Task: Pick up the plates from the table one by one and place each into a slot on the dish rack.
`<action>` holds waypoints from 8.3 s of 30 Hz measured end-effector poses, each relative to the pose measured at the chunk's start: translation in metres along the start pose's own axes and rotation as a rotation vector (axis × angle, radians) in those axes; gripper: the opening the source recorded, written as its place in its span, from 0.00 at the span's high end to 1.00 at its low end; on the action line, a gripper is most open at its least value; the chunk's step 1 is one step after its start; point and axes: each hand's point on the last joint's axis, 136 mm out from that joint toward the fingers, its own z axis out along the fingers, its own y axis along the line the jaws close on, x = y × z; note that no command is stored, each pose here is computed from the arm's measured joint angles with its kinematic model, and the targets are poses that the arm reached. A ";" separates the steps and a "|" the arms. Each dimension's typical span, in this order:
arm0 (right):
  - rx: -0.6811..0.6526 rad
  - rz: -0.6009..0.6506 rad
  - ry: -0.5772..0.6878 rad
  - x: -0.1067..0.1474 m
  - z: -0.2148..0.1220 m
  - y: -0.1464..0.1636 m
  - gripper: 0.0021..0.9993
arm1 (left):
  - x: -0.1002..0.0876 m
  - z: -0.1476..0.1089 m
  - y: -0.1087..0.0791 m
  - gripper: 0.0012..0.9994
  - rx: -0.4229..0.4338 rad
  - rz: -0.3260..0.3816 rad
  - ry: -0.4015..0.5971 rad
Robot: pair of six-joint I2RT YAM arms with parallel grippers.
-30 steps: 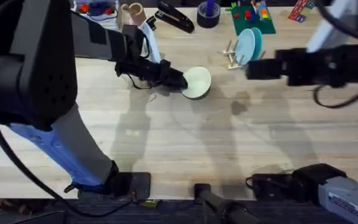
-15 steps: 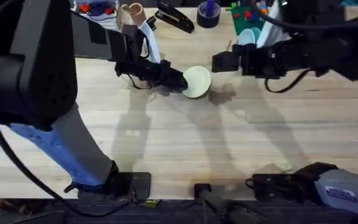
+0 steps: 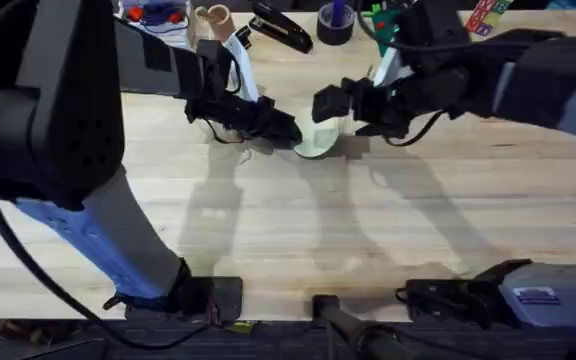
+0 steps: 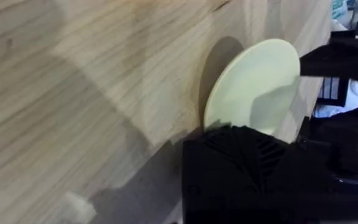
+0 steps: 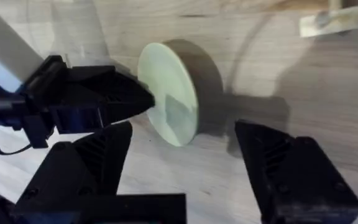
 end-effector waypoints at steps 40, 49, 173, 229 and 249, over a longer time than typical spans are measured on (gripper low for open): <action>-0.038 0.139 0.050 0.006 0.035 0.016 0.97 | -0.002 -0.004 0.000 0.96 0.009 -0.011 -0.009; -0.052 0.038 -0.034 -0.005 0.009 0.028 0.97 | 0.000 -0.017 -0.002 0.96 -0.084 -0.015 0.001; 0.436 -0.320 -0.066 -0.155 -0.158 -0.112 0.97 | 0.017 -0.184 -0.140 0.00 -0.545 0.373 -0.421; 0.408 -0.317 0.085 -0.151 -0.095 -0.139 0.80 | 0.017 -0.186 -0.137 0.00 -0.570 0.367 -0.425; 0.407 -0.316 0.090 -0.154 -0.127 -0.122 0.77 | 0.017 -0.186 -0.137 0.00 -0.570 0.367 -0.425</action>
